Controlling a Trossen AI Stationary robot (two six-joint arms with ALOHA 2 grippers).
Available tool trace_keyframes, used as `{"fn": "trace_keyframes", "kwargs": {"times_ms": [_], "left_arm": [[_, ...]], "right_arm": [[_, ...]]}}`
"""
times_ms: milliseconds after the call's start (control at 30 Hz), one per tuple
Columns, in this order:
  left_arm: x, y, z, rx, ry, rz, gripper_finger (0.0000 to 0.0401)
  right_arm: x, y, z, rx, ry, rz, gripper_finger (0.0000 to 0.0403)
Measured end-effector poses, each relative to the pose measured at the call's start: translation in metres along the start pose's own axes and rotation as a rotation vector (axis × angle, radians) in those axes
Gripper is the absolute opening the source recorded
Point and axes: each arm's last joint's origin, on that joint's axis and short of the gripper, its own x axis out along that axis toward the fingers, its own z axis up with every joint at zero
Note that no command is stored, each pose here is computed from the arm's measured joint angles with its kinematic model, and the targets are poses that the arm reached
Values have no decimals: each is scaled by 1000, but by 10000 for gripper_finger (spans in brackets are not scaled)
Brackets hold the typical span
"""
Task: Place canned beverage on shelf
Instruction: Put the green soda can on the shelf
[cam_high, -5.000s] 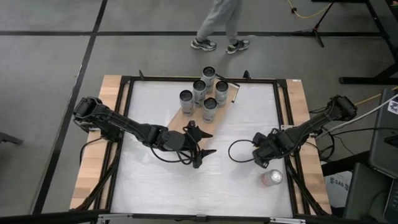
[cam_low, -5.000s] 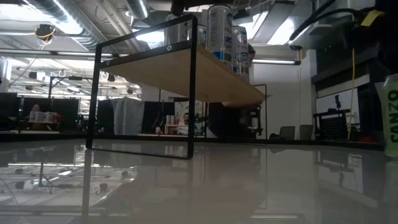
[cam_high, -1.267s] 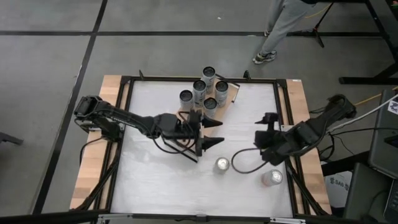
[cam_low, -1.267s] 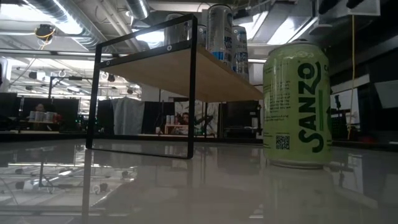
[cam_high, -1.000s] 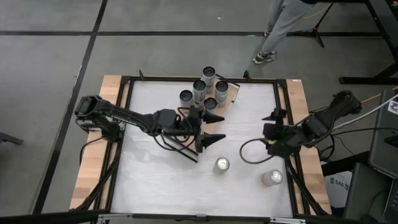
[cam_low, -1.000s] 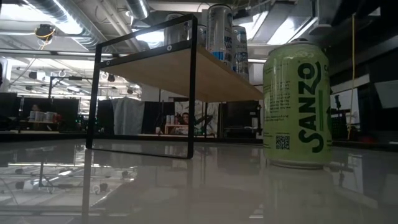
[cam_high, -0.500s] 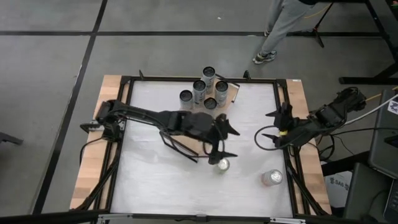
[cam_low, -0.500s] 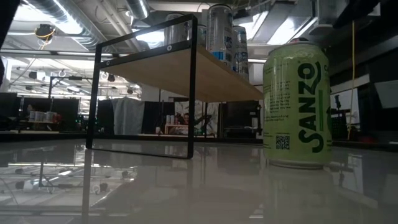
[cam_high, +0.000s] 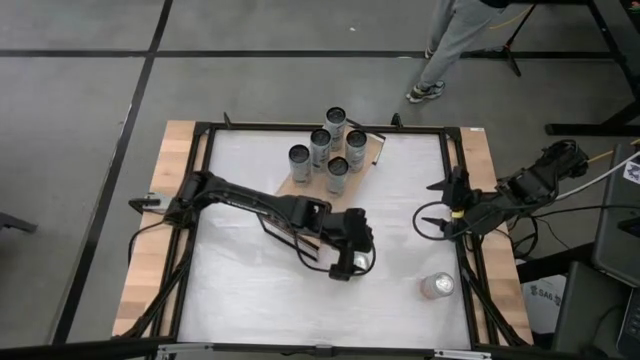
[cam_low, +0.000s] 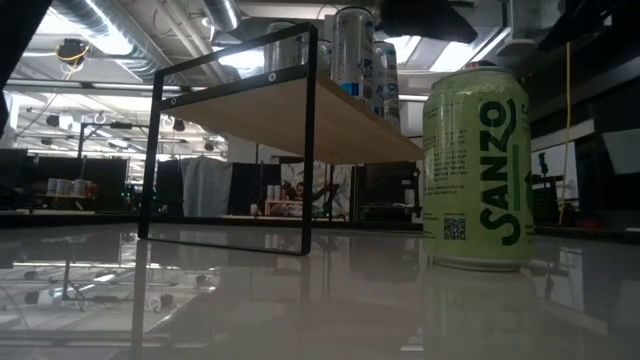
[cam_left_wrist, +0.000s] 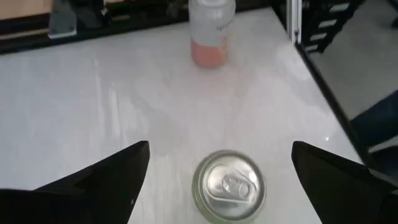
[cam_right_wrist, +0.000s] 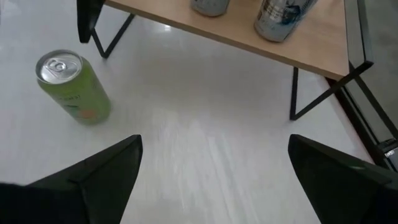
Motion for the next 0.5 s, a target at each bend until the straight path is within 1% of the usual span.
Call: {"fn": "trace_keyframes", "kwargs": {"times_ms": [233, 333, 500], "left_arm": [[11, -11, -10, 45, 58, 22, 389], [19, -14, -13, 50, 60, 24, 389], [30, -18, -20, 59, 104, 20, 389]], "right_arm": [[0, 0, 0, -2, 0, 1, 392], [0, 0, 0, -2, 0, 0, 392], [0, 0, 0, -2, 0, 0, 392]]}}
